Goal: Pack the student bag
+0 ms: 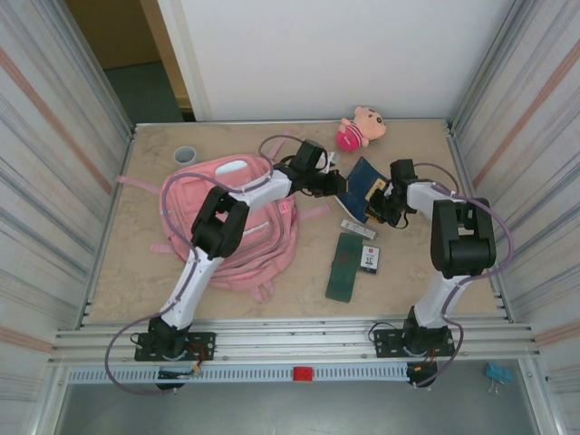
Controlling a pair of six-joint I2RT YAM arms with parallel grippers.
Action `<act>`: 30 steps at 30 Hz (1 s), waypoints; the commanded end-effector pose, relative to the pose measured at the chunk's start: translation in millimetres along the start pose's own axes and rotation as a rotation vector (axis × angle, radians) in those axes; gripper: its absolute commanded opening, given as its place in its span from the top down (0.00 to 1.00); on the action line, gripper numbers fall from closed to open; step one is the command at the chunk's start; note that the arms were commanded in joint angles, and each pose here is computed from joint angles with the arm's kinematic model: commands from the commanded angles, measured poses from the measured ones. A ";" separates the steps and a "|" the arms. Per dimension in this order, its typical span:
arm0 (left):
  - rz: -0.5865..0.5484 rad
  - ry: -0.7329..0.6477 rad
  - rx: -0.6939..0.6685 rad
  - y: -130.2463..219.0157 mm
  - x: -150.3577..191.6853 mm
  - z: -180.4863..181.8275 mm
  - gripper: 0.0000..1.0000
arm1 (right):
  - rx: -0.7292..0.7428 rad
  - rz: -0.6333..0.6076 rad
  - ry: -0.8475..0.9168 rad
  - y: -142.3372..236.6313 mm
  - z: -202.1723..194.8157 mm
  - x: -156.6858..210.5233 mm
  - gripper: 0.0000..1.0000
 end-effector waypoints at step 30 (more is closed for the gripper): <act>-0.372 -0.619 0.626 329.4 119.6 -204.4 1.00 | -0.808 -0.916 0.517 325.6 145.0 93.3 0.01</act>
Point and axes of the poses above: each hand's point on the last joint's axis, 136 mm out from that joint toward the fingers, its own y axis back along the fingers, its own z axis along the line the jaws close on, x = y × z, the point moved 1 cm from there along y, back along the fingers, and after that the axes turned 15 degrees about y, right-handed, at the moved point
